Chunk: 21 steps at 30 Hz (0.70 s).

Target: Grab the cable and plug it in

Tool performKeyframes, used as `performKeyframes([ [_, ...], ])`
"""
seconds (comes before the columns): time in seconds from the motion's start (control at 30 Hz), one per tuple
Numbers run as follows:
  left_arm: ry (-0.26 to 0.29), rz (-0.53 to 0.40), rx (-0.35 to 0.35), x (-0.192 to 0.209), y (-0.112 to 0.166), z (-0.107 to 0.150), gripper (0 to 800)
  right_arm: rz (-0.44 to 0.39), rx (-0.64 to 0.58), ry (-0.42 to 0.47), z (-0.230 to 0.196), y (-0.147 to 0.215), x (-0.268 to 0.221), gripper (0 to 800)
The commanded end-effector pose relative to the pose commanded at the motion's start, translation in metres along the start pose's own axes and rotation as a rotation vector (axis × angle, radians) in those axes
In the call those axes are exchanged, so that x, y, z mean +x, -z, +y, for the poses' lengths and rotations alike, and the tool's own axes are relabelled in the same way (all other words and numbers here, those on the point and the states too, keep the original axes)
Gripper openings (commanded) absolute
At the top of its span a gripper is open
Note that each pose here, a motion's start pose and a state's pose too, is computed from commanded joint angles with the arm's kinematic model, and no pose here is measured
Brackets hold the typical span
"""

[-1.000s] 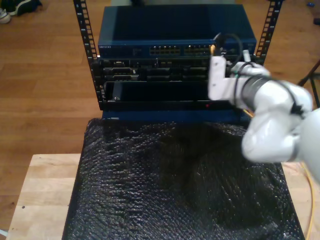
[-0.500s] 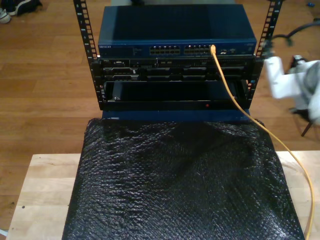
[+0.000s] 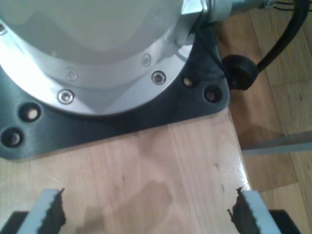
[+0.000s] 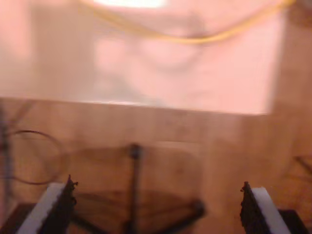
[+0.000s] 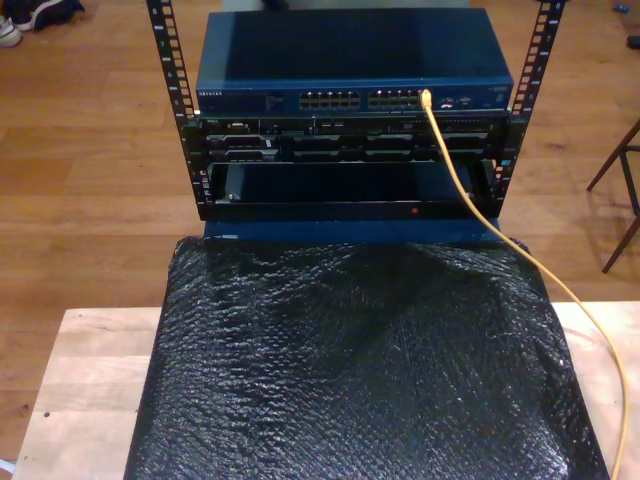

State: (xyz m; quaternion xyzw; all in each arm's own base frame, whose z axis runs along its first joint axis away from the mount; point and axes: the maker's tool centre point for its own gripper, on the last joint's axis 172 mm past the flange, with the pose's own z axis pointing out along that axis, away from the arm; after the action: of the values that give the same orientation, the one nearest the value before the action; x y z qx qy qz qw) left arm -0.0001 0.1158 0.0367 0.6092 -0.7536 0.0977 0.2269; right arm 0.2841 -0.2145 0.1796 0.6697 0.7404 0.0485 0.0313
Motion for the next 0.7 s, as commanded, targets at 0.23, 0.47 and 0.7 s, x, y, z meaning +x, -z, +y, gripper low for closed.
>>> performKeyframes([
  [0.23, 0.000, -0.002, 0.000, 0.000, 0.000, 0.000, 800, 0.033, 0.072, 0.041, -0.088, 0.011, -0.012, 799],
  [0.47, 0.000, 0.000, 0.000, 0.000, 0.000, 0.000, 800, 0.049, 0.214, 0.053, -0.166, 0.015, -0.014, 799],
  [0.7, 0.000, 0.000, 0.000, 0.000, 0.000, 0.000, 800, 0.097, 0.214, 0.078, -0.218, 0.003, -0.002, 799],
])
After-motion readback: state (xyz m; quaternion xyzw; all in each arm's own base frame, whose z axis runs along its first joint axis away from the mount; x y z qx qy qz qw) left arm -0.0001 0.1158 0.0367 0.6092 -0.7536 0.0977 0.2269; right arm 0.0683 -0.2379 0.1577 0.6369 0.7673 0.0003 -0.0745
